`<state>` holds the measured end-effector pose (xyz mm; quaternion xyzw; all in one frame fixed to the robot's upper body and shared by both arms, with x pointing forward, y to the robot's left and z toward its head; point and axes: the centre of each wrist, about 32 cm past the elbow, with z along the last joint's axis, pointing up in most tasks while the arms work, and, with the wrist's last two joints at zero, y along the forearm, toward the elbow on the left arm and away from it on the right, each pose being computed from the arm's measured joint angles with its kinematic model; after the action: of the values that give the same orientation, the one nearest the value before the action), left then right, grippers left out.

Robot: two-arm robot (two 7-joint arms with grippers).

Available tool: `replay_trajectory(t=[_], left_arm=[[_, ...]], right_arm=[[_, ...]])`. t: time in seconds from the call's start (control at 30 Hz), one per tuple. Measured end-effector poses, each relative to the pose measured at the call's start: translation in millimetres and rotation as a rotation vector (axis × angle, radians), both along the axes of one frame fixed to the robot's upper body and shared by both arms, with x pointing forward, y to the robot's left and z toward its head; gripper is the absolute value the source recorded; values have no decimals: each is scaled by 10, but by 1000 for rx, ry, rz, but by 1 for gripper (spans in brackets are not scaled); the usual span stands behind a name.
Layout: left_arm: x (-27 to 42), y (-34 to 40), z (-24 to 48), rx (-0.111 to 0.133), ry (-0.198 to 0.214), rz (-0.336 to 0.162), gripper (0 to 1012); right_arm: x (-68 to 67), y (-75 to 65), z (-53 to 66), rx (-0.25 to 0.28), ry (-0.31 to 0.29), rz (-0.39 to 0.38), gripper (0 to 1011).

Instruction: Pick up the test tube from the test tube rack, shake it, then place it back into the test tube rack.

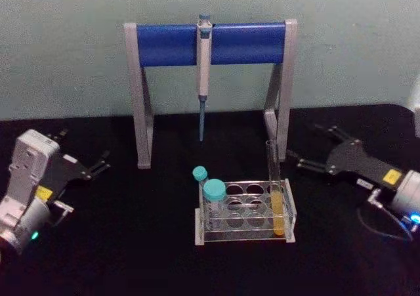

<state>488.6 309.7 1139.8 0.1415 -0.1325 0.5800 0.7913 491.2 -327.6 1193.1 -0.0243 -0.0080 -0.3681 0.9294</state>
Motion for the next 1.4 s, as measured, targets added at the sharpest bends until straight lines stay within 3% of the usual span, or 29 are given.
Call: replay_trajectory(t=[0.3,0.43,0.6,0.9,1.4], left_arm=[[0,0,0,0,0,0,1001],[0,0,0,0,0,0,1001],[0,0,0,0,0,0,1001],[0,0,0,0,0,0,1001],[0,0,0,0,0,0,1001]], right_arm=[[-119,-98,60,-48,-10,-195,1000],[-114,-58,19,-114,34,-291,1000],[-67,8,-63,-172,88,-348,1000],[20,77,-223,-224,170,-404,1000],[31,72,-252,-214,178,-417,1000]])
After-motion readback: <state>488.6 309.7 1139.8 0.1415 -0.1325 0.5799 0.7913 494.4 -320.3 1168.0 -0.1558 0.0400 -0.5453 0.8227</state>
